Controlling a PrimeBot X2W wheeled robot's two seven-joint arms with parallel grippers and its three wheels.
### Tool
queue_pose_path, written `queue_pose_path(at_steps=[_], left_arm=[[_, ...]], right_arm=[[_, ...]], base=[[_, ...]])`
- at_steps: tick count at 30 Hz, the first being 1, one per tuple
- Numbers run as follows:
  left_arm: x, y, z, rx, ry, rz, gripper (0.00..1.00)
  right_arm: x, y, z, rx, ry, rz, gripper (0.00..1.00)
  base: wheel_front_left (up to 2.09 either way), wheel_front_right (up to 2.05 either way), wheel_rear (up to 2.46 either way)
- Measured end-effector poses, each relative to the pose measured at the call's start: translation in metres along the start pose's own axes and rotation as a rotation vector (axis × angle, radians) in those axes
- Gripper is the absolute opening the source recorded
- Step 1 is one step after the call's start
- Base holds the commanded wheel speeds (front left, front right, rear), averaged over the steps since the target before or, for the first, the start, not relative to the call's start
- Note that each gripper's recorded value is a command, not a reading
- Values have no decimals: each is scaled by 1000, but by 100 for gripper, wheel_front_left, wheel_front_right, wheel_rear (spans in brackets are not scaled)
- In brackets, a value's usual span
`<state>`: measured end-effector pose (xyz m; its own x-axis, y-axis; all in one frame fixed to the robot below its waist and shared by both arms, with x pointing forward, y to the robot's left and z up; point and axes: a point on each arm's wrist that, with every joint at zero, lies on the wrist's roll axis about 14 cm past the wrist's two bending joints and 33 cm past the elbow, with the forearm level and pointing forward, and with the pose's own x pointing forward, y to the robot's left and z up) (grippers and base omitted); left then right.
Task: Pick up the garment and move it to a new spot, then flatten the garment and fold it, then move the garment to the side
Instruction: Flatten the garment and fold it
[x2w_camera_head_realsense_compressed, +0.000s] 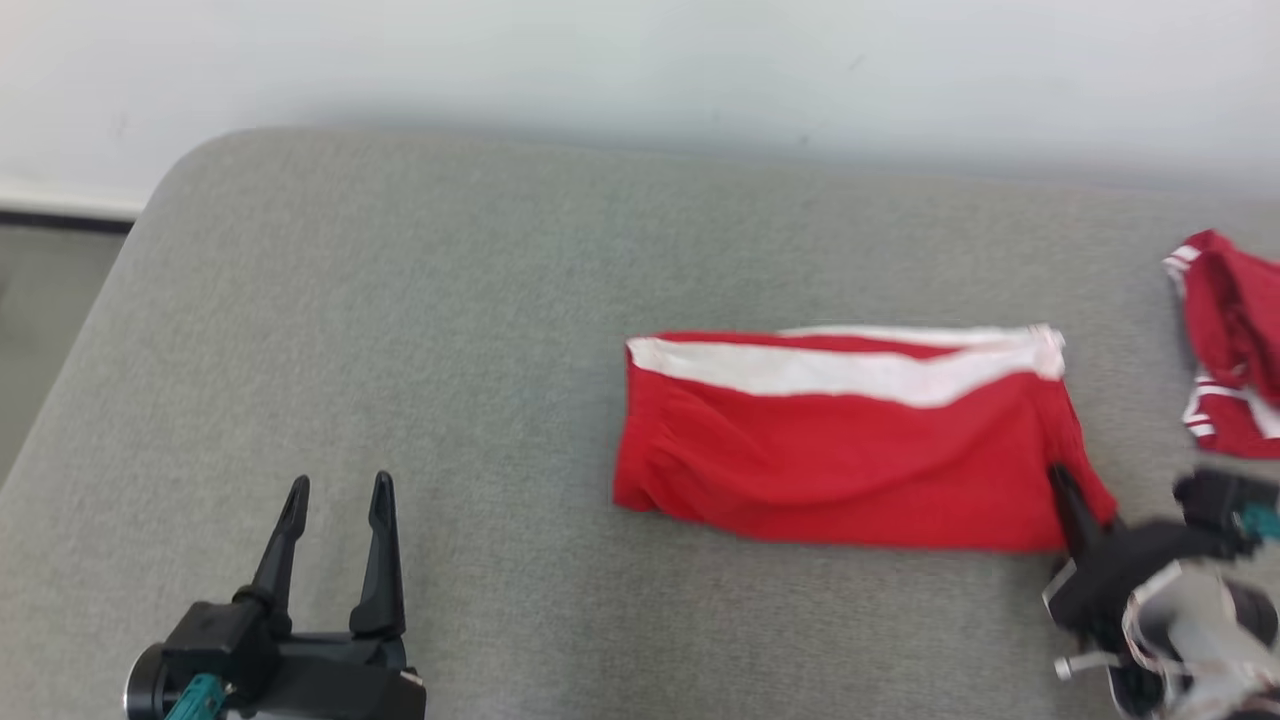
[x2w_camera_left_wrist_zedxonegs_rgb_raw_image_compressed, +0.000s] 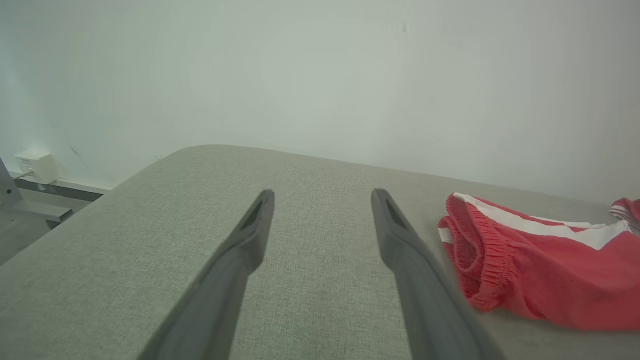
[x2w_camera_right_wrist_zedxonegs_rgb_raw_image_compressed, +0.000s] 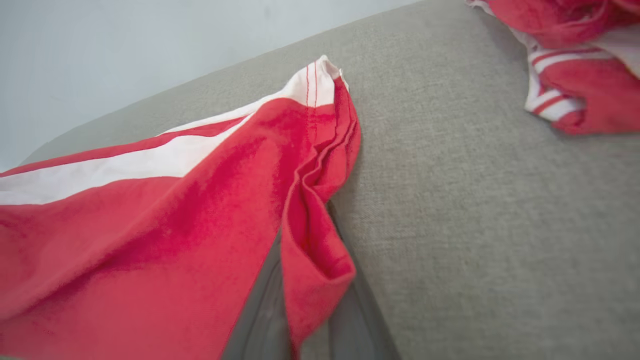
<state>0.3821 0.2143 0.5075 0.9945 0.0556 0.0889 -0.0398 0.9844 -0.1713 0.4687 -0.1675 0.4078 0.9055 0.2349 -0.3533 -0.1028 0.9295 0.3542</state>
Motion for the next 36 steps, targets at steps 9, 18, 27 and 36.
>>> queue_pose_path(at_steps=[9,18,27,36], left_arm=[[1,-15,9,-8,-31,-45,100],[2,-23,12,-7,-42,-67,100],[-1,-17,15,0,-49,-52,100],[-5,-8,17,8,-49,-25,100]], right_arm=[[-50,-54,6,24,-66,-126,0],[-44,-8,31,-2,-170,1,0],[-37,78,33,-20,-189,219,0],[-33,154,16,19,-141,376,0]], base=[[0,0,0],[0,0,0],[0,0,0],[0,0,0]])
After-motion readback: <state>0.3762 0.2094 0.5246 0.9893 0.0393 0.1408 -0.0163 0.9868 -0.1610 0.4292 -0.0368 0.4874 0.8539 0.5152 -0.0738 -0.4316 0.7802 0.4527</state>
